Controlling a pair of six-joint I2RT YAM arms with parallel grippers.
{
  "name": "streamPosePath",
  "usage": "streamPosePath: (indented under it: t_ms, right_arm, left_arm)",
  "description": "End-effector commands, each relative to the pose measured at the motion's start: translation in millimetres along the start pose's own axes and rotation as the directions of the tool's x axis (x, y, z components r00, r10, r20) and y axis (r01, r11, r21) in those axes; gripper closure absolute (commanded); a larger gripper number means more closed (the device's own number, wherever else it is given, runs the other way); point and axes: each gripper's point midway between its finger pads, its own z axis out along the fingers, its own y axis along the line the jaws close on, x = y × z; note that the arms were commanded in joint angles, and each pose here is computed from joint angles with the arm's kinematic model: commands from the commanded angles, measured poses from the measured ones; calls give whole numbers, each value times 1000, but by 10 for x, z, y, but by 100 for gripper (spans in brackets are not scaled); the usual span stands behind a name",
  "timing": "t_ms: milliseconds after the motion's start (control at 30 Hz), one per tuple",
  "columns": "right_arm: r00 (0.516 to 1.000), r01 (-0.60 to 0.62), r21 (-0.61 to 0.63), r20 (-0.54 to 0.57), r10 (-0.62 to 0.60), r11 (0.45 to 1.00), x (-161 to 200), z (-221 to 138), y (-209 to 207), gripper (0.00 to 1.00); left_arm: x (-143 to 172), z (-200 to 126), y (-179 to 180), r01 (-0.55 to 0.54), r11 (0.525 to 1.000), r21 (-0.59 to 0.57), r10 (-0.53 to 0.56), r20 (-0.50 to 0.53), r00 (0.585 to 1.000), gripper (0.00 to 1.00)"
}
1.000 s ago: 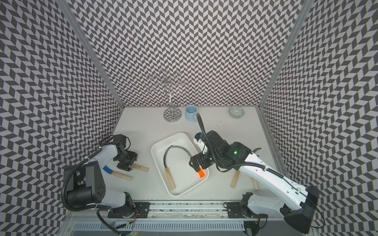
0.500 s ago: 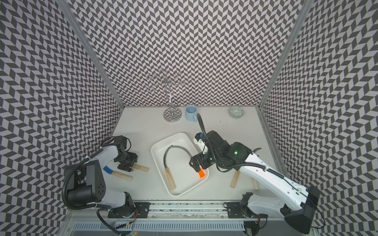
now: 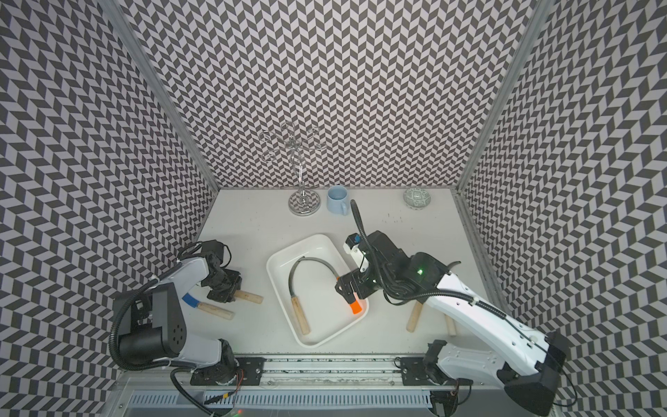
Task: Put small sickles into storage boxes
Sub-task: Pick up the sickle at the center of the board.
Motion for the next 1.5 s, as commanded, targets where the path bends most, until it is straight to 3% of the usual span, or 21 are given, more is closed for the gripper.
streamPosePath:
  t_ms: [0,567,1067,1133,1467]
  right_arm:
    - [999,24,5,45,-24,1000,-59,-58,8,0]
    - [999,25,1,42,-25,1000,-55,-50,17,0]
    - [999,26,-9,43,-26,1000,-54,-53,34,0]
    - [999,28,-10,43,-28,1000,-55,-59,38,0]
    - [999,26,-12,41,-26,1000,-42,-55,39,0]
  left_arm:
    - [-32,94,78,8,999,-36,-7,11,1000,61]
    - [-46,113,70,1,999,-42,-1,14,1000,72]
    - [-102,11,17,-20,999,-38,21,42,999,76]
    - [-116,-25,-4,-30,999,-38,32,51,998,82]
    - [-155,-184,-65,-77,996,-42,80,79,994,81]
